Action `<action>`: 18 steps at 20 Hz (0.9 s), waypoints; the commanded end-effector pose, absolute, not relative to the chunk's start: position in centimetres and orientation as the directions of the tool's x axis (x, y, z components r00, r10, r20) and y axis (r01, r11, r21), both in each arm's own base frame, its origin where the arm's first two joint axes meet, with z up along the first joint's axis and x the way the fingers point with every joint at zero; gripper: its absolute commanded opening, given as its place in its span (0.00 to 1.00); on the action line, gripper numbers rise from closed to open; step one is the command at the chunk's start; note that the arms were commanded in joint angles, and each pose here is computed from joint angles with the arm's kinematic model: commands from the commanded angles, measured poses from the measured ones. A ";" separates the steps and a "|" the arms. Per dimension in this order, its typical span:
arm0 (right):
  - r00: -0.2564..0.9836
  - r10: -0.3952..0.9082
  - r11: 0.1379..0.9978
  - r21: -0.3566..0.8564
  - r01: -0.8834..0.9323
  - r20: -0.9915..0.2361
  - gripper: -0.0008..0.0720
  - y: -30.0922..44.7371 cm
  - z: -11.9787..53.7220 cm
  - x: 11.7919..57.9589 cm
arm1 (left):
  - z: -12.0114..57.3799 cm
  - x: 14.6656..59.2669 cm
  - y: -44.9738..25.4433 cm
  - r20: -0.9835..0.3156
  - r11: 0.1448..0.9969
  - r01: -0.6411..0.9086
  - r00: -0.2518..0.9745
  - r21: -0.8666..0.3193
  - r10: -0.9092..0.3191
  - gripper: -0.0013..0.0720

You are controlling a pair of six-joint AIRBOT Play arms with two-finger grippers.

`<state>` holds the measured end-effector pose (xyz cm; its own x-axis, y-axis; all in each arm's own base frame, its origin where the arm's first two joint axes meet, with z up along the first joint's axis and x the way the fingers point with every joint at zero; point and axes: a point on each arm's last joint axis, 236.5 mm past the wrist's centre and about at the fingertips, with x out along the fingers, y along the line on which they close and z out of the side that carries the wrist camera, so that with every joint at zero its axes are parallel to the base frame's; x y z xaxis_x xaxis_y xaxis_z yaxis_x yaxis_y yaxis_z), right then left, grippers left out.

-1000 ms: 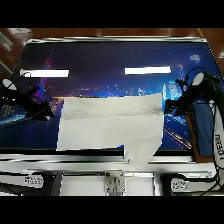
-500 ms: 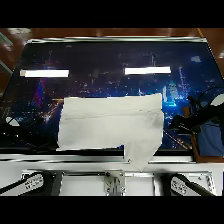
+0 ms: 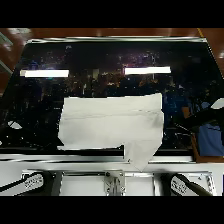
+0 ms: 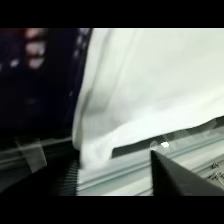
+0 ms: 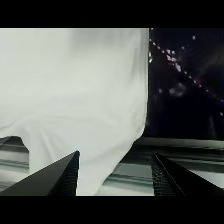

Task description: Fold the shirts.

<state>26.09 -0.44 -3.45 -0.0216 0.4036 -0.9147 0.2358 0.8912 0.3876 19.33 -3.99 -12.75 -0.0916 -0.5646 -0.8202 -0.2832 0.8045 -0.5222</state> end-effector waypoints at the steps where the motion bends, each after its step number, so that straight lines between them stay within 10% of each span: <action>1: -0.015 0.394 0.893 0.379 0.244 -0.919 0.84 -0.7 -3.6 26.2 | -14.1 20.4 -4.0 -0.838 0.804 -0.325 -0.058 -0.498 -0.542 0.30; 3: -0.070 0.360 0.913 0.336 0.232 -0.930 0.89 -1.5 -3.9 24.9 | -14.1 20.5 -4.0 -0.839 0.803 -0.332 -0.057 -0.496 -0.542 0.08; 18: -0.129 0.439 0.870 0.384 0.308 -0.889 0.77 7.0 -13.0 18.1 | -12.8 20.1 -4.4 -0.828 0.799 -0.312 -0.061 -0.515 -0.557 0.08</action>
<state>17.18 6.68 -11.99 -0.1854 0.4473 -0.8749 0.2645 0.8802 0.3940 20.42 -3.96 -13.20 -0.0479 -0.5372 -0.8421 -0.3069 0.8102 -0.4994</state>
